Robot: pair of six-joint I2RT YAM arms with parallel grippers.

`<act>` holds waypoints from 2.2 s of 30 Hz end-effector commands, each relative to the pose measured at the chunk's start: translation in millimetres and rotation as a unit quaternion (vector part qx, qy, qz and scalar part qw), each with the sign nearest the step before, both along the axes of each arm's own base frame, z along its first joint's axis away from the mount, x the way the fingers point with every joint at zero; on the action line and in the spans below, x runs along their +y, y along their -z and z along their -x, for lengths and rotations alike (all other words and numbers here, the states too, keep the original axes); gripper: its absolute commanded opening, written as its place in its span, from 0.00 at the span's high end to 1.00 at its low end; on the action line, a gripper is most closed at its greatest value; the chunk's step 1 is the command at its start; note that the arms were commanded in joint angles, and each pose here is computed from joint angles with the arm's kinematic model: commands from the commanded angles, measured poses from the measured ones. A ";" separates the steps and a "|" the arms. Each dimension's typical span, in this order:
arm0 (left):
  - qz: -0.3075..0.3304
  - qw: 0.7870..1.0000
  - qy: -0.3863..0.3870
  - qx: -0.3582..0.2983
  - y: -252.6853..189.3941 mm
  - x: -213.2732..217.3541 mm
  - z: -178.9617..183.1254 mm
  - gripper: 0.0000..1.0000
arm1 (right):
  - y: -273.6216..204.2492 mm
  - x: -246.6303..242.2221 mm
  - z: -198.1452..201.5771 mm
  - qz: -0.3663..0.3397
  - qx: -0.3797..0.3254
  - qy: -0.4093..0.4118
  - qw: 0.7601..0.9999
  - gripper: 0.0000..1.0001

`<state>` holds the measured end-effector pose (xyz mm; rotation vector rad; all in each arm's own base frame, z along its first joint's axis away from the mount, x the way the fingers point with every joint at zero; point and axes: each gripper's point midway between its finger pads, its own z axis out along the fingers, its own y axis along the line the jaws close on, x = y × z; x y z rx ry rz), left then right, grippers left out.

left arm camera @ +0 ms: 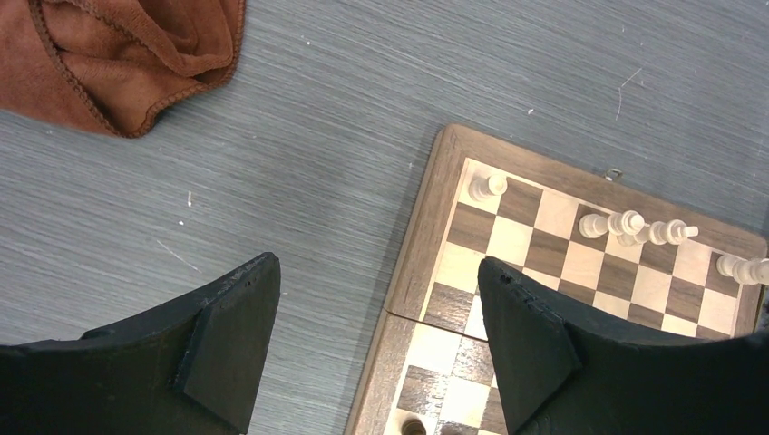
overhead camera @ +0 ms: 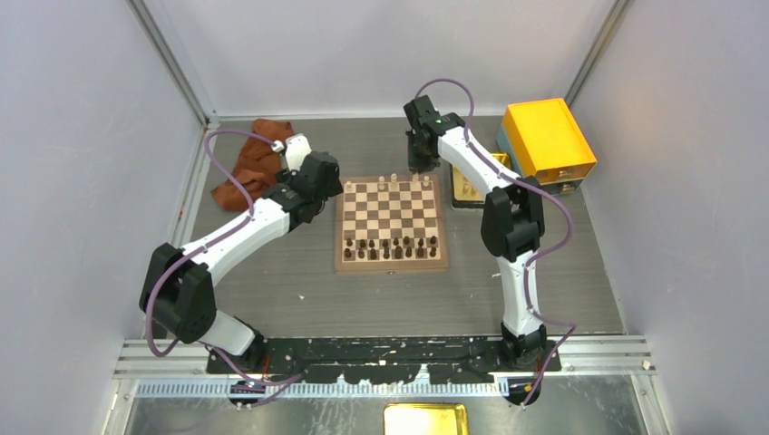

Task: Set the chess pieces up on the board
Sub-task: Place the chess piece on the chessboard.

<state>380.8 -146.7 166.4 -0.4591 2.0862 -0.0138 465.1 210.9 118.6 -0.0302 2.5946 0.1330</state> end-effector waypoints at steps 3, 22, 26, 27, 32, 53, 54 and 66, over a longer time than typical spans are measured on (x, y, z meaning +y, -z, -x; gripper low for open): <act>0.020 0.999 -0.009 -0.034 -19.0 -1.0 -2.9 0.19 | -18.8 8.7 -7.9 -0.018 -0.019 0.001 1.000 0.99; 0.016 0.999 -0.011 -0.036 -20.3 0.7 -3.6 0.19 | 6.8 7.8 -15.2 -0.009 -0.002 0.003 1.000 0.99; 0.015 0.999 -0.011 -0.036 -19.3 0.3 -4.1 0.19 | 11.1 5.8 -15.9 -0.007 0.001 0.004 1.000 0.99; 0.015 0.999 -0.011 -0.036 -19.2 0.4 -4.4 0.19 | 11.4 6.0 -16.1 -0.007 0.001 0.004 1.000 0.99; 0.015 0.999 -0.010 -0.035 -18.2 -0.4 -4.7 0.19 | 13.4 4.5 -16.9 -0.006 0.002 0.005 1.000 0.99; 0.013 0.999 -0.012 -0.029 -11.9 -0.5 -5.2 0.19 | 26.5 4.5 -18.4 -0.005 0.012 0.001 1.000 0.99; 0.012 0.999 -0.012 -0.029 -11.7 -0.2 -5.2 0.19 | 26.2 5.2 -18.2 -0.006 0.011 0.000 1.000 0.99; 0.012 1.000 -0.012 -0.027 -9.1 0.0 -5.3 0.19 | 32.2 4.7 -17.3 -0.004 0.016 -0.001 1.000 0.95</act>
